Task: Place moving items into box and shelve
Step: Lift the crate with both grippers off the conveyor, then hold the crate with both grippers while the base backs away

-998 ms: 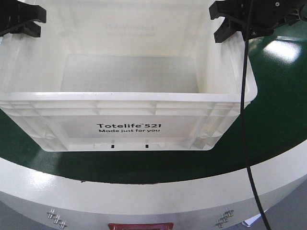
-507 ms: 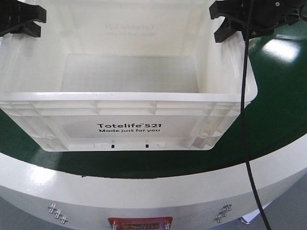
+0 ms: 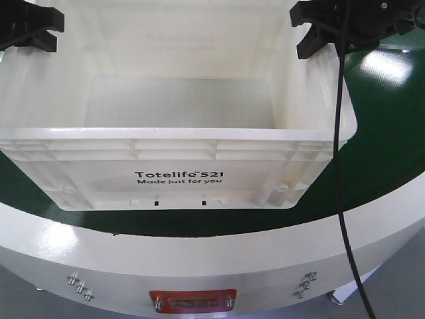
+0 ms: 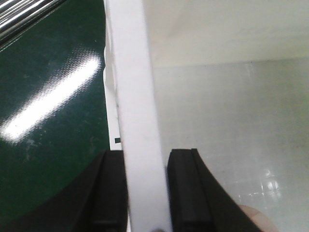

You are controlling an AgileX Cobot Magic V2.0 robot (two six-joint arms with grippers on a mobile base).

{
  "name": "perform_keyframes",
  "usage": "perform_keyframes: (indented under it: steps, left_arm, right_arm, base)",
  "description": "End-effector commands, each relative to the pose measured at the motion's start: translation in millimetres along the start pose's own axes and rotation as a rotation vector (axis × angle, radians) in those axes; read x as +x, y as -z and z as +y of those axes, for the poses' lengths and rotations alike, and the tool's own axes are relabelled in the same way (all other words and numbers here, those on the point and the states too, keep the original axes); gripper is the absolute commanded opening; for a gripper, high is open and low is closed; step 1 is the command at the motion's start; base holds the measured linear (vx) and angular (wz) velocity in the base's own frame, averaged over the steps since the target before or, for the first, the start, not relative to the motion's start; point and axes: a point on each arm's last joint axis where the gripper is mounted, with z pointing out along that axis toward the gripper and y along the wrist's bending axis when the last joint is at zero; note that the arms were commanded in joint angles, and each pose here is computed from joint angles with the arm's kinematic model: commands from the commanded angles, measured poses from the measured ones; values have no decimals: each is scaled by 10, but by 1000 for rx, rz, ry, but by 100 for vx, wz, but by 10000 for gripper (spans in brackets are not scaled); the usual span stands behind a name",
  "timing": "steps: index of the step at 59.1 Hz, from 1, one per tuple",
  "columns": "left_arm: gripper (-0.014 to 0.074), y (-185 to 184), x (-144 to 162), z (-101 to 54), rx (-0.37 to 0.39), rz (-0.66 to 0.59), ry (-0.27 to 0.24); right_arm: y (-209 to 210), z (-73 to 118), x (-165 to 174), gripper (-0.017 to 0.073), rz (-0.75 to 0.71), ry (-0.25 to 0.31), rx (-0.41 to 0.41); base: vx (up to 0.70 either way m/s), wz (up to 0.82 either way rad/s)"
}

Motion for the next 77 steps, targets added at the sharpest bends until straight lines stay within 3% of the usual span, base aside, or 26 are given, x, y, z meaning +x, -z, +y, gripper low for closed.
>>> perform_keyframes:
  steps: [1,38,46,59,77]
  left_arm:
    - [-16,339,-204,-203,149,-227,66]
    - [-16,340,-209,-204,150,-233,67]
    - [-16,341,-209,-204,150,-233,68]
    - [-16,341,-209,-204,160,-226,158]
    - [-16,341,-209,-204,161,-226,161]
  right_arm:
    - [380,273,-116,-11,-207,-15,-179]
    - [377,273,-116,-11,-206,-15,-180]
    - [385,312,-117,-11,-205,-32,-226]
    - [408,388,-128,-11,-213,-66,-317]
    - [410,388,-133,-11,-218,-67,-318]
  base:
    - [0,0]
    - [0,0]
    - [0,0]
    - [0,0]
    - [0,0]
